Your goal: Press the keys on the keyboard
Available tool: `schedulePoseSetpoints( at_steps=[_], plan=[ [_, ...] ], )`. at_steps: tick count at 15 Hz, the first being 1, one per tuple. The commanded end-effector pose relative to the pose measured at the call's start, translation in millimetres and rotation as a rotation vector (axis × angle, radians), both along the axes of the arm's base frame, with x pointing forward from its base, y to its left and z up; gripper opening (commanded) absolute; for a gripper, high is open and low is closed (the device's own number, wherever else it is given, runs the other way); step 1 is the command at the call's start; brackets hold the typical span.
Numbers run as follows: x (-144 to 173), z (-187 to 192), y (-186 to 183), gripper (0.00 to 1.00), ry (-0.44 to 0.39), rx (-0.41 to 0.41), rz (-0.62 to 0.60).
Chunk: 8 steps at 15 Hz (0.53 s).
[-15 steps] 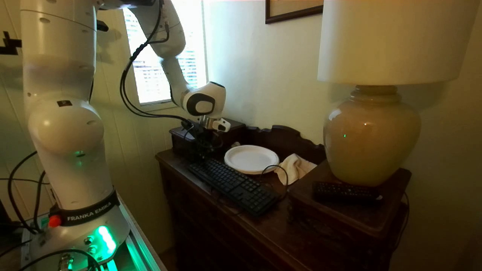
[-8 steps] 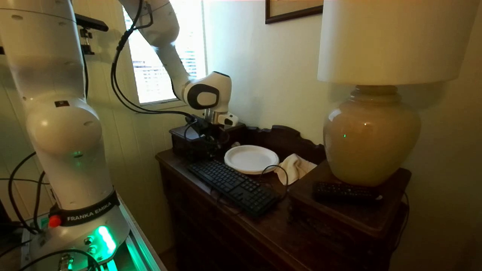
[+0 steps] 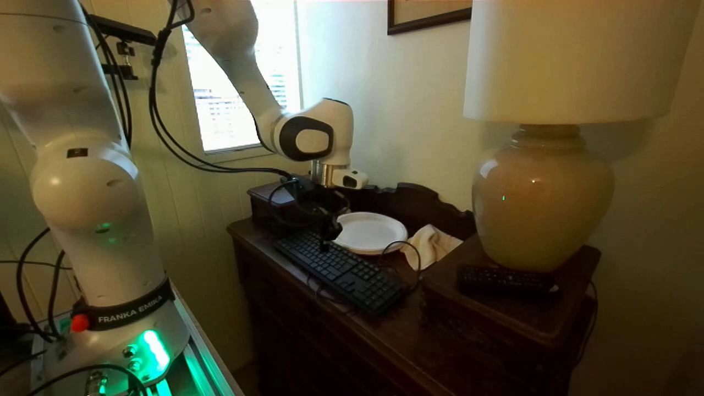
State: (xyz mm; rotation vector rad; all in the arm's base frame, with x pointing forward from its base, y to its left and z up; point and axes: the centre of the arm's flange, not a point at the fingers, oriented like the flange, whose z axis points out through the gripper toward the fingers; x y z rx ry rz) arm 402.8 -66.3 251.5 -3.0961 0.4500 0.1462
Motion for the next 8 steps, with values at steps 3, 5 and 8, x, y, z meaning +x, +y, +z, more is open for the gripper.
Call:
schedulePoseSetpoints(
  at_steps=[3,5,8],
  plan=[
    [-0.9,-0.4,-4.9,0.01,0.001,-0.001,-0.004],
    [-0.1,-0.9,-0.5,0.01,0.002,-0.002,0.005],
    [6.4,-6.5,-5.2,0.00,-0.012,0.004,0.012]
  ],
)
